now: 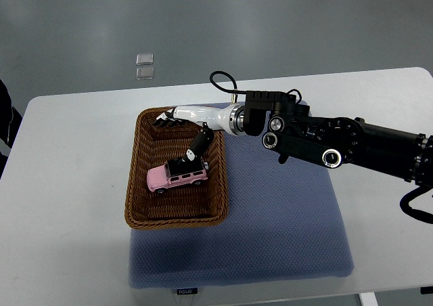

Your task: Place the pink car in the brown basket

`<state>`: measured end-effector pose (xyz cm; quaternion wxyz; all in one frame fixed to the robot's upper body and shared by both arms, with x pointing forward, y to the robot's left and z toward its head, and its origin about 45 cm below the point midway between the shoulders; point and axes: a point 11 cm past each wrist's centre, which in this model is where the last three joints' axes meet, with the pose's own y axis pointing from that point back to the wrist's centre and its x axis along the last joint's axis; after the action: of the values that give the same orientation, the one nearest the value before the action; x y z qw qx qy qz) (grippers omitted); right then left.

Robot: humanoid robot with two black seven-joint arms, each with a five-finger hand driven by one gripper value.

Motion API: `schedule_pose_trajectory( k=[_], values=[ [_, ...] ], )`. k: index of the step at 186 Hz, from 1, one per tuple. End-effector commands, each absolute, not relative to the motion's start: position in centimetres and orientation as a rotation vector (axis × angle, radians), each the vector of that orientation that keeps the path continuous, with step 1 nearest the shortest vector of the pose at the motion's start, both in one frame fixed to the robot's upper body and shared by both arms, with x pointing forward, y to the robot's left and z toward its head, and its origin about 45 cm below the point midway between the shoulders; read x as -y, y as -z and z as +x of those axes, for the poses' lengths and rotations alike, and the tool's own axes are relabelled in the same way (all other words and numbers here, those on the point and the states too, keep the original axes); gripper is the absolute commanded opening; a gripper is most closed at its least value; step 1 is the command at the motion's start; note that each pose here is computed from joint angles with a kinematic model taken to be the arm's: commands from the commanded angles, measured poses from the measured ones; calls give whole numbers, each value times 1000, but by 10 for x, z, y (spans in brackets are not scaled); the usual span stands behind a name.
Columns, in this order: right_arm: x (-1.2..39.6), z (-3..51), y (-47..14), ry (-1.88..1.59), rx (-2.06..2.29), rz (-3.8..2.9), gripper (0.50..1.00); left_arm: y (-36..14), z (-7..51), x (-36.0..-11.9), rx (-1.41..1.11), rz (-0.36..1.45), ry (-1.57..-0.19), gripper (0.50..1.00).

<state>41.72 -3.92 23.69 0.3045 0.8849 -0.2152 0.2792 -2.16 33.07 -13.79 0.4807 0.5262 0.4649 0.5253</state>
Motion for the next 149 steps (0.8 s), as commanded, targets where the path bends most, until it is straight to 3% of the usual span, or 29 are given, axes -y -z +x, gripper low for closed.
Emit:
schedule_pose_trajectory(
  k=[1, 73, 101, 149],
  values=[
    [56, 432, -254, -668, 681, 2388, 905, 138, -22, -331, -1134, 1283, -1281, 1000],
    [208, 482, -253, 209, 1498, 2548, 905, 138, -22, -331, -1134, 1283, -1281, 1000],
    [250, 479, -228, 491, 1737, 2509, 905, 138, -22, -331, -1134, 1283, -1281, 1000],
    [289, 467, -198, 749, 1999, 2460, 905, 138, -22, -331, -1136, 1284, -1283, 1000]
  ],
)
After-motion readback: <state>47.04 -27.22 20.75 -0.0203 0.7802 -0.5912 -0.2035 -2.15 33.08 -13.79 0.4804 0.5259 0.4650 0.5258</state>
